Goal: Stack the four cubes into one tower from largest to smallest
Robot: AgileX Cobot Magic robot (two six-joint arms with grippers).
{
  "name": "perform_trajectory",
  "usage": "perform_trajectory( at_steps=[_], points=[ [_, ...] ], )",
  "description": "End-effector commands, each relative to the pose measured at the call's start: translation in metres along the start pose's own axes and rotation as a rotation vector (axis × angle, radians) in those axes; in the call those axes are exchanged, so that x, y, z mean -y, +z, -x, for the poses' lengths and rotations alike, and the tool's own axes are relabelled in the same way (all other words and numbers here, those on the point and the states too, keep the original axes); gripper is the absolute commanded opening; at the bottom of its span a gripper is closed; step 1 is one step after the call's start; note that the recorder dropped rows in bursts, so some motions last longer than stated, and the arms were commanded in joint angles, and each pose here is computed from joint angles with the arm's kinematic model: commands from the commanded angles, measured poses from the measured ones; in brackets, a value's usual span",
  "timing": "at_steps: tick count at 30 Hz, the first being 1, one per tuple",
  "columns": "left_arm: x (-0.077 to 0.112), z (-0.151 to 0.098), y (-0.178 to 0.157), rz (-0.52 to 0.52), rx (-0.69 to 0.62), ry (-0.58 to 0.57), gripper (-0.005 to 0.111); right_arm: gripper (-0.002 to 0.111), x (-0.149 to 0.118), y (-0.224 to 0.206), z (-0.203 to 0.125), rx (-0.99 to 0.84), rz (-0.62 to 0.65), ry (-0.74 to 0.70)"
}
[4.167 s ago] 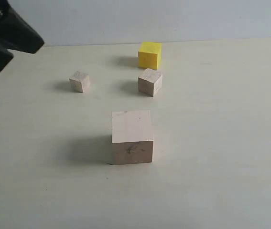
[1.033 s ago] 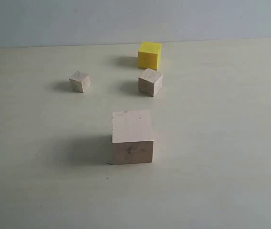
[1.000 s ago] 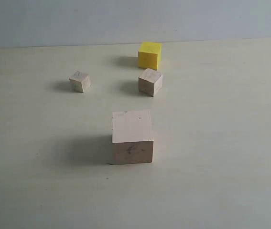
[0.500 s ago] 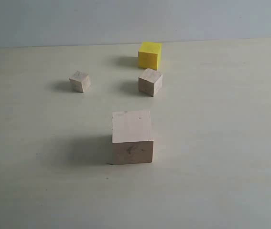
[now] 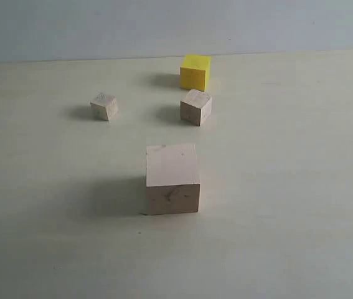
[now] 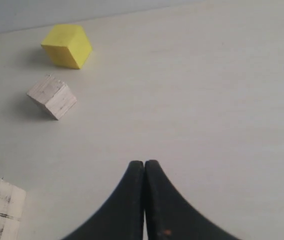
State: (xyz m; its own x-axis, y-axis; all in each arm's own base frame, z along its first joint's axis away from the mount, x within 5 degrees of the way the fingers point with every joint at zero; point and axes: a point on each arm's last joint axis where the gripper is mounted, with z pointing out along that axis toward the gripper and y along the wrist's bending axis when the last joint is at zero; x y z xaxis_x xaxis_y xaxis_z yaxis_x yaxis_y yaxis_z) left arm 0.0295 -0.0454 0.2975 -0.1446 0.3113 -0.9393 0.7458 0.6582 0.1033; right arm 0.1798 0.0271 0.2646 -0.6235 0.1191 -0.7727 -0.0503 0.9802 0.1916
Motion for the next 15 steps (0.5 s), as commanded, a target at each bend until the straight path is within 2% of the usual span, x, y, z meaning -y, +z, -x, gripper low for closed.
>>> perform_trajectory(
  at_steps=[1,5,15],
  points=[
    [0.0,-0.005,0.003,0.005,0.005,-0.017,0.0,0.009,-0.004,0.01,0.0,-0.038,0.046,-0.006],
    [0.0,-0.005,0.003,0.008,0.01,-0.018,0.0,0.027,-0.008,0.013,0.0,-0.048,0.085,-0.008],
    [0.0,-0.005,0.003,0.008,0.01,-0.018,0.0,0.084,-0.01,0.022,0.001,-0.089,0.107,-0.041]
  ],
)
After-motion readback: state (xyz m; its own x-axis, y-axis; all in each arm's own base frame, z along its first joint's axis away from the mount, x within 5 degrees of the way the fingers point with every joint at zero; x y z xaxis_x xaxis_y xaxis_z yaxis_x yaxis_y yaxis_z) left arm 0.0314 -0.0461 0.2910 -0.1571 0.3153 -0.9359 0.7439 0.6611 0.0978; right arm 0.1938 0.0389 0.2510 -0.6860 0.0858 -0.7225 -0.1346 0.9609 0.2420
